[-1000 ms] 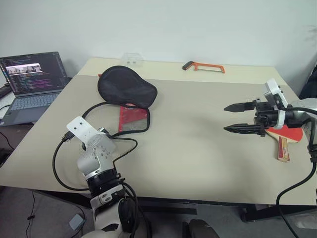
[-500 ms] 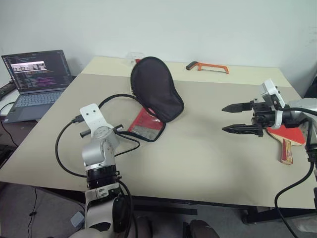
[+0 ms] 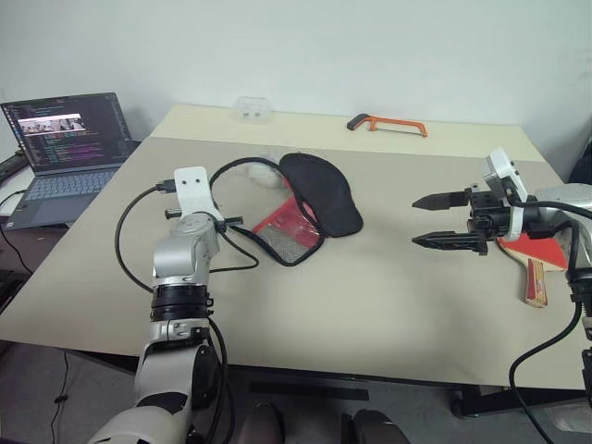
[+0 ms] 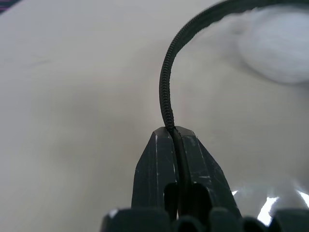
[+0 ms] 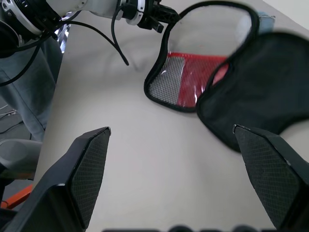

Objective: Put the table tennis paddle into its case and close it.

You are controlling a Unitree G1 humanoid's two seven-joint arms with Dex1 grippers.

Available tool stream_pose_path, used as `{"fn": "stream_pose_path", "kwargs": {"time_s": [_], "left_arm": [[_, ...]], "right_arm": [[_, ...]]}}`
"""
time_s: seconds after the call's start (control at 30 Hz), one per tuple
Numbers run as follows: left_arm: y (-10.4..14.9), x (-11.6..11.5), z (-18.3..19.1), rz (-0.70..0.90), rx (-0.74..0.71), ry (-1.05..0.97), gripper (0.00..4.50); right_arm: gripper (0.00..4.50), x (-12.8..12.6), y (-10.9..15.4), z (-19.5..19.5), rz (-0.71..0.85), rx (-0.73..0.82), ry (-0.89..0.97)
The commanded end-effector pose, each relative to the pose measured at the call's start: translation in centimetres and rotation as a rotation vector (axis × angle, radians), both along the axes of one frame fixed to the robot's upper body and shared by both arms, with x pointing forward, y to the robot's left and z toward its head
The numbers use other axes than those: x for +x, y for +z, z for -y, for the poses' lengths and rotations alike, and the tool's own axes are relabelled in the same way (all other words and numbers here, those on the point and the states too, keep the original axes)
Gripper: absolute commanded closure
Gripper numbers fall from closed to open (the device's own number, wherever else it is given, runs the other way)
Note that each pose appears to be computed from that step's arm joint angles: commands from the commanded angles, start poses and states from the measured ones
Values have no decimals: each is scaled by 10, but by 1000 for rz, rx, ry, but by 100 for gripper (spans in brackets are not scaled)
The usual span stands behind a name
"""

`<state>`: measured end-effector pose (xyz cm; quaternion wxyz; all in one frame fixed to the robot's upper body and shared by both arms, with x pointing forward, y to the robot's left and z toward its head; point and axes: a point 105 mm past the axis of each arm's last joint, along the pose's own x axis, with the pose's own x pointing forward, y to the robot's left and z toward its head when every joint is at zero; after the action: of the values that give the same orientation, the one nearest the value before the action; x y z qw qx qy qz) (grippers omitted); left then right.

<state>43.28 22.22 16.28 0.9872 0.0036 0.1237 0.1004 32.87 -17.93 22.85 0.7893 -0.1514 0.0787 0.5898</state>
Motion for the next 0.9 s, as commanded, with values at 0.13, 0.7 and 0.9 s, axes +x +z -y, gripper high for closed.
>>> {"fn": "stream_pose_path", "kwargs": {"time_s": [0.13,0.7,0.9], "left_arm": [[25,20,24,43,103,-128,448],[42,56,101,34,455,-500,448],[46,54,135,71,523,-615,448]], "right_arm": [[0,-3,16,6,73,0,-18],[0,-4,15,7,91,8,-50],[0,-3,15,7,99,17,-65]]}}
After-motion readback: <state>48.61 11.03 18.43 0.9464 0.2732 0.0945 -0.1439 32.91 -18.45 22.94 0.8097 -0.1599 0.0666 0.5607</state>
